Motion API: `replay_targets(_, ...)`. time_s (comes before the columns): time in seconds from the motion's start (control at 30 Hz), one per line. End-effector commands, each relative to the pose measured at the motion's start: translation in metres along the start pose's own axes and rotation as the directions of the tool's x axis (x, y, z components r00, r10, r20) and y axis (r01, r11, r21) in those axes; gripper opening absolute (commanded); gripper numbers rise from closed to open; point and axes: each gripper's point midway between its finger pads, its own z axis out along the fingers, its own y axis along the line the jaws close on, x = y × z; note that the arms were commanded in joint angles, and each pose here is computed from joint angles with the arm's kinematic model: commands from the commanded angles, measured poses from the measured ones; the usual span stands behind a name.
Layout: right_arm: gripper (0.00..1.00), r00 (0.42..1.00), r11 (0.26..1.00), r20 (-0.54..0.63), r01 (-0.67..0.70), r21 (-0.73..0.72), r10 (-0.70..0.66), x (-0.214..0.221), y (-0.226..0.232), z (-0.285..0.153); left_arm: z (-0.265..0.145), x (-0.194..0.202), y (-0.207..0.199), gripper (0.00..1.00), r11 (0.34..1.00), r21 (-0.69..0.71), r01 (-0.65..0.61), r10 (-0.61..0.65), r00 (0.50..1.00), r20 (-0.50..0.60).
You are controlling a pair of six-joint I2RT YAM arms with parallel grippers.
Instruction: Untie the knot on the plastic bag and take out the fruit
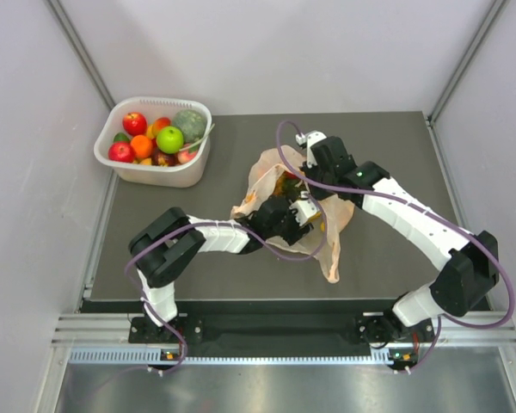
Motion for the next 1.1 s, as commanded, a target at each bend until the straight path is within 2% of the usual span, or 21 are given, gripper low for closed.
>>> replay_targets(0.0,0.00,0.998,0.991,0.066,-0.015,-0.132,0.024,-0.018,0.032,-0.008,0.014,-0.012,-0.002,0.70,1.000,0.013,-0.011,0.010,0.999,0.031)
replay_targets(0.03,0.00,0.998,0.992,0.065,-0.016,-0.129,0.024,-0.018,0.031,-0.008,0.015,-0.012,-0.003,0.66,1.000,0.021,-0.004,0.004,1.000,0.028)
replay_targets(0.07,0.00,0.998,0.991,0.065,-0.015,-0.130,0.024,-0.017,0.031,-0.009,0.015,-0.013,-0.004,0.54,1.000,0.026,-0.003,0.002,1.000,0.028)
replay_targets(0.17,0.00,0.997,0.992,0.071,-0.020,-0.126,0.029,-0.020,0.030,-0.010,0.009,-0.022,-0.006,0.30,0.999,0.039,0.010,-0.011,0.999,0.035)
replay_targets(0.2,0.00,0.997,0.992,0.075,-0.020,-0.128,0.029,-0.021,0.030,-0.010,0.006,-0.026,-0.007,0.19,0.999,0.041,0.018,-0.020,0.999,0.038)
replay_targets(0.3,0.00,0.996,0.992,0.081,-0.024,-0.127,0.035,-0.023,0.030,-0.011,-0.010,-0.042,-0.012,0.00,0.999,0.046,0.025,-0.028,0.998,0.060)
replay_targets(0.4,0.00,0.995,0.991,0.087,-0.030,-0.127,0.041,-0.025,0.029,-0.012,-0.028,-0.056,-0.017,0.00,0.998,0.055,0.037,-0.040,0.998,0.054)
replay_targets(0.53,0.00,0.993,0.992,0.103,-0.038,-0.123,0.050,-0.034,0.029,-0.012,-0.057,-0.071,-0.038,0.00,0.987,0.143,0.072,-0.071,0.997,-0.010)
replay_targets(0.57,0.00,0.994,0.992,0.096,-0.039,-0.122,0.051,-0.034,0.028,-0.009,-0.067,-0.055,-0.044,0.00,0.981,0.156,0.115,-0.099,0.990,-0.102)
replay_targets(0.63,0.00,0.994,0.993,0.097,-0.045,-0.111,0.056,-0.041,0.026,-0.007,-0.086,-0.067,-0.046,0.00,0.975,0.166,0.147,-0.129,0.986,-0.110)
replay_targets(0.7,0.00,0.993,0.993,0.094,-0.063,-0.099,0.072,-0.045,0.021,-0.004,-0.104,-0.057,-0.056,0.00,0.965,0.177,0.194,-0.165,0.973,-0.163)
replay_targets(0.8,0.00,0.992,0.993,0.090,-0.075,-0.093,0.084,-0.049,0.020,0.000,-0.135,-0.062,-0.048,0.00,0.972,0.124,0.199,-0.185,0.976,-0.118)
replay_targets(0.87,0.00,0.992,0.991,0.084,-0.083,-0.100,0.092,-0.051,0.022,0.002,-0.141,-0.063,-0.040,0.00,0.980,0.084,0.180,-0.173,0.982,-0.081)
replay_targets(0.9,0.00,0.993,0.991,0.080,-0.081,-0.104,0.090,-0.051,0.023,0.002,-0.139,-0.065,-0.037,0.03,0.982,0.073,0.172,-0.170,0.985,-0.034)
replay_targets(0.93,0.00,0.992,0.991,0.079,-0.084,-0.106,0.093,-0.051,0.023,0.001,-0.142,-0.068,-0.034,0.12,0.984,0.062,0.166,-0.166,0.986,-0.013)
replay_targets(0.97,0.00,0.992,0.991,0.079,-0.086,-0.107,0.094,-0.050,0.023,0.001,-0.140,-0.070,-0.032,0.34,0.984,0.051,0.171,-0.172,0.985,0.003)
replay_targets(1.0,0.00,0.992,0.990,0.079,-0.087,-0.109,0.096,-0.049,0.023,0.000,-0.136,-0.074,-0.029,0.44,0.984,0.033,0.177,-0.178,0.983,0.034)
replay_targets(1.07,0.00,0.993,0.990,0.080,-0.082,-0.113,0.092,-0.046,0.023,-0.001,-0.125,-0.072,-0.025,0.55,0.980,0.002,0.201,-0.201,0.979,0.037)
